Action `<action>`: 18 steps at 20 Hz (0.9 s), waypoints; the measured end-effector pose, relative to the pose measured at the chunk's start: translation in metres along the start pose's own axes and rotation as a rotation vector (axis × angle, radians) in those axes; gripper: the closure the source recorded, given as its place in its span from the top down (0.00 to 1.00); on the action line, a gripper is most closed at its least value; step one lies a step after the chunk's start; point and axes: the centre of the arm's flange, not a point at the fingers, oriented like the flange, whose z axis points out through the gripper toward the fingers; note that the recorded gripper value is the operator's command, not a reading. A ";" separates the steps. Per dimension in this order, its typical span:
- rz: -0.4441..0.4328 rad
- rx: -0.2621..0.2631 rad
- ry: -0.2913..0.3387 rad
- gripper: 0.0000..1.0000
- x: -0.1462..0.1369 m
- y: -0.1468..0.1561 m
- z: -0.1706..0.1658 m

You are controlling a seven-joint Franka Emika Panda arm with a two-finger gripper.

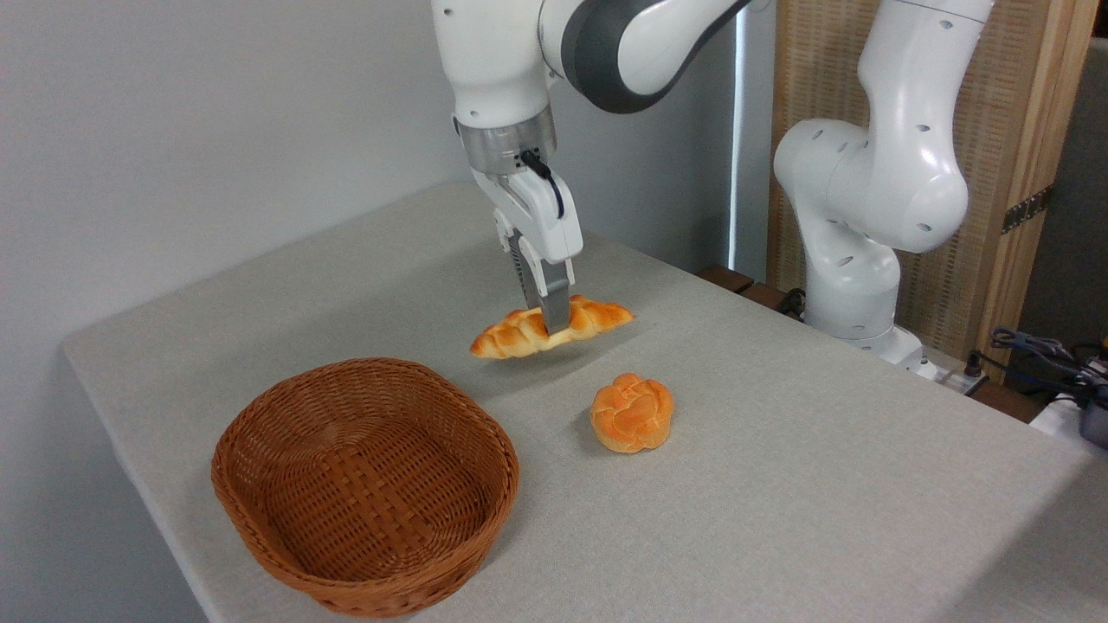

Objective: Put bread into the basket
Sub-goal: 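Lift the braided roll and carry it over the wicker basket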

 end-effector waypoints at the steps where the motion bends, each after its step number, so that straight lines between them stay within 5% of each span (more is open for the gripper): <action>1: -0.021 0.011 0.018 0.41 -0.001 -0.005 -0.010; 8: -0.138 0.071 0.123 0.46 0.002 -0.052 -0.071; 12: -0.245 0.064 0.128 0.46 0.030 -0.078 -0.062; 18: -0.446 0.167 0.320 0.46 0.066 -0.122 -0.046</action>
